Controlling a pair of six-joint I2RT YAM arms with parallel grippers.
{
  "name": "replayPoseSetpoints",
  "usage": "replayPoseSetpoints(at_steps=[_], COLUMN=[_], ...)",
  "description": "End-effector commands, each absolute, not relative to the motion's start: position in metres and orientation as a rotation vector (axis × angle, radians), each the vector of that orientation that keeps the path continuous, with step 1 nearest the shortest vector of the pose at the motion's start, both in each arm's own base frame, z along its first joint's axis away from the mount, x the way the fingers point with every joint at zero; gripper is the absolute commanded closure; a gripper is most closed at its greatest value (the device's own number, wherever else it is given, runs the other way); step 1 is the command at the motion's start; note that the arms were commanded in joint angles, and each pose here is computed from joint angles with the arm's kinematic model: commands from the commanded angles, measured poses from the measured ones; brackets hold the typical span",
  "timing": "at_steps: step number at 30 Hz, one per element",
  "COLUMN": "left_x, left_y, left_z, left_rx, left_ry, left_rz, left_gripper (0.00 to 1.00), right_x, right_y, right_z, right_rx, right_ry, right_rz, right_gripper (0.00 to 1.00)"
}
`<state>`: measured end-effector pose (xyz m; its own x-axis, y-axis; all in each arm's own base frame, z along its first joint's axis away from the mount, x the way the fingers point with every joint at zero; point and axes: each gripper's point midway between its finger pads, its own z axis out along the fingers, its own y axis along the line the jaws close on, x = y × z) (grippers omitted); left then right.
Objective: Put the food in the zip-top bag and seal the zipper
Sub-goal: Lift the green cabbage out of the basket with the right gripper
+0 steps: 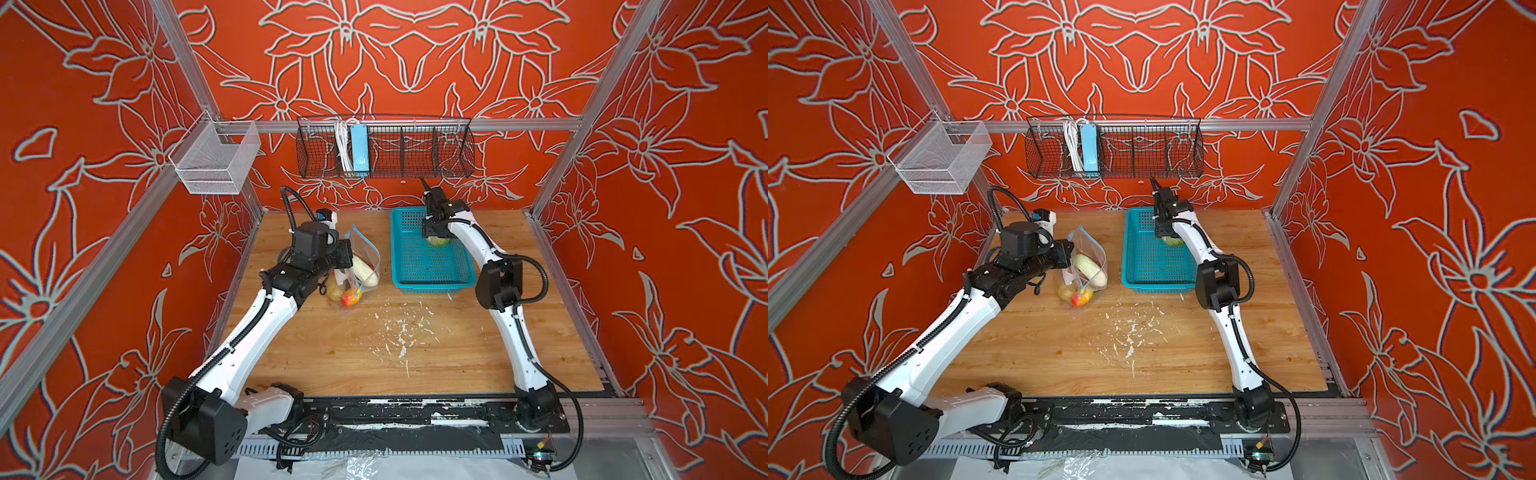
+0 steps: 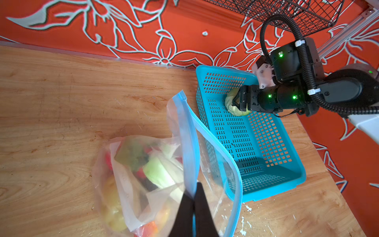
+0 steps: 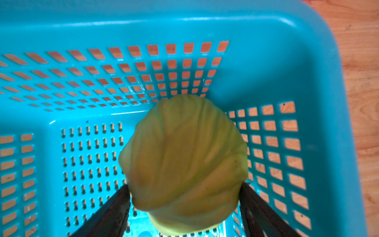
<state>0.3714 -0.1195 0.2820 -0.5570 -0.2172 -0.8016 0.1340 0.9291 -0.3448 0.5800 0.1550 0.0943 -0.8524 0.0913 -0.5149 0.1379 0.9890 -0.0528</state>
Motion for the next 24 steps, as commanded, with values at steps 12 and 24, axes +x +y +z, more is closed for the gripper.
replayPoseSetpoints(at_steps=[12,24], left_x=[0.373,0.373], left_y=[-0.118,-0.118], left_z=[0.284,0.285], left_rx=[-0.071,-0.069], left_ry=[2.101,2.098], left_rz=[-0.465,-0.467], left_gripper=[1.00,1.00], right_x=[0.584,0.580], right_y=[0.163,0.168], right_z=[0.067,0.122], right_rx=[0.125,0.154], right_ry=[2.634,2.560], right_rz=[-0.093,0.007], right_gripper=[0.18,0.46])
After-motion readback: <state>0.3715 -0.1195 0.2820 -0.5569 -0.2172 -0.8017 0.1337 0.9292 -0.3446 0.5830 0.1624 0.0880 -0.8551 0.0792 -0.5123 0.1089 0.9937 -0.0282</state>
